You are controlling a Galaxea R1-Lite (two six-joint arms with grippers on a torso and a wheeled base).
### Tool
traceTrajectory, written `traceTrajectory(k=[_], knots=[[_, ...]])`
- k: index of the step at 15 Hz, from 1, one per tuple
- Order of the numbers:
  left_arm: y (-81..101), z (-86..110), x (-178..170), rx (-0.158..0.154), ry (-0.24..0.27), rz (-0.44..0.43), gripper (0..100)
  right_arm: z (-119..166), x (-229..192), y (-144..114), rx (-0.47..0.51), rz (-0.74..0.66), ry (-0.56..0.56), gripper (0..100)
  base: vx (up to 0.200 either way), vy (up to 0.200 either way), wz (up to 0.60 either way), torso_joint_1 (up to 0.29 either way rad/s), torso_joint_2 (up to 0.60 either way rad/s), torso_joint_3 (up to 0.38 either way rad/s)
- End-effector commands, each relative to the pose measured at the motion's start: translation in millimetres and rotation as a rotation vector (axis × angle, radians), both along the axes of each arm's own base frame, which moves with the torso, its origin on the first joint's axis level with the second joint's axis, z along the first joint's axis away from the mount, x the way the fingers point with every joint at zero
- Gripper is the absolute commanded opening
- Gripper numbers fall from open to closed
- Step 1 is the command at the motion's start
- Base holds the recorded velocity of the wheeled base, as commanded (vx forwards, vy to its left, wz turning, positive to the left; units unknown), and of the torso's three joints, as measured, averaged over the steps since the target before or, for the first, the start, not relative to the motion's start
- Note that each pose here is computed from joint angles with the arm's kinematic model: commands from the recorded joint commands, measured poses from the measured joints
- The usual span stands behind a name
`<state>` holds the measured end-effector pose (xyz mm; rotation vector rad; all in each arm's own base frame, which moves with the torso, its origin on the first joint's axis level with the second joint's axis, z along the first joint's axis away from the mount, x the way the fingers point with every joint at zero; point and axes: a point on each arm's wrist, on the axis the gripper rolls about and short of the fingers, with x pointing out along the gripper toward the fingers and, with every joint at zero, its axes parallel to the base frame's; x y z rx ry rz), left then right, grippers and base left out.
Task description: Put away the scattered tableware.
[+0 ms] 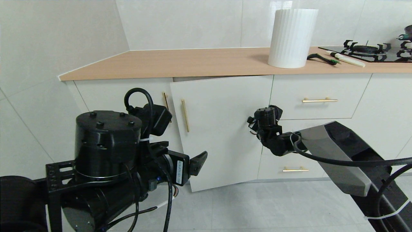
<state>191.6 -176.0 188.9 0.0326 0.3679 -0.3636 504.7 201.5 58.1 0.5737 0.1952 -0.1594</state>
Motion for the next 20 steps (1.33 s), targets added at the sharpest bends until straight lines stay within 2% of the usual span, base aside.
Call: traceTrajectory(k=[1, 5, 20], knots=[[0.0, -0.1, 0.0, 0.0, 0.0, 0.001, 100, -5.5, 9.0, -8.3, 0.004, -0.024, -0.013, 100, 0.0, 0.0, 0.0, 0.0, 0.0, 0.0], [0.2, 0.3, -0.2, -0.001, -0.001, 0.001, 100, -16.1, 12.0, -13.0, -0.015, -0.052, 0.015, 100, 0.0, 0.0, 0.0, 0.0, 0.0, 0.0], [0.6, 1.9, -0.7, -0.005, -0.005, 0.001, 100, -11.4, 14.1, -17.5, -0.009, -0.054, -0.009, 100, 0.0, 0.0, 0.0, 0.0, 0.0, 0.0]])
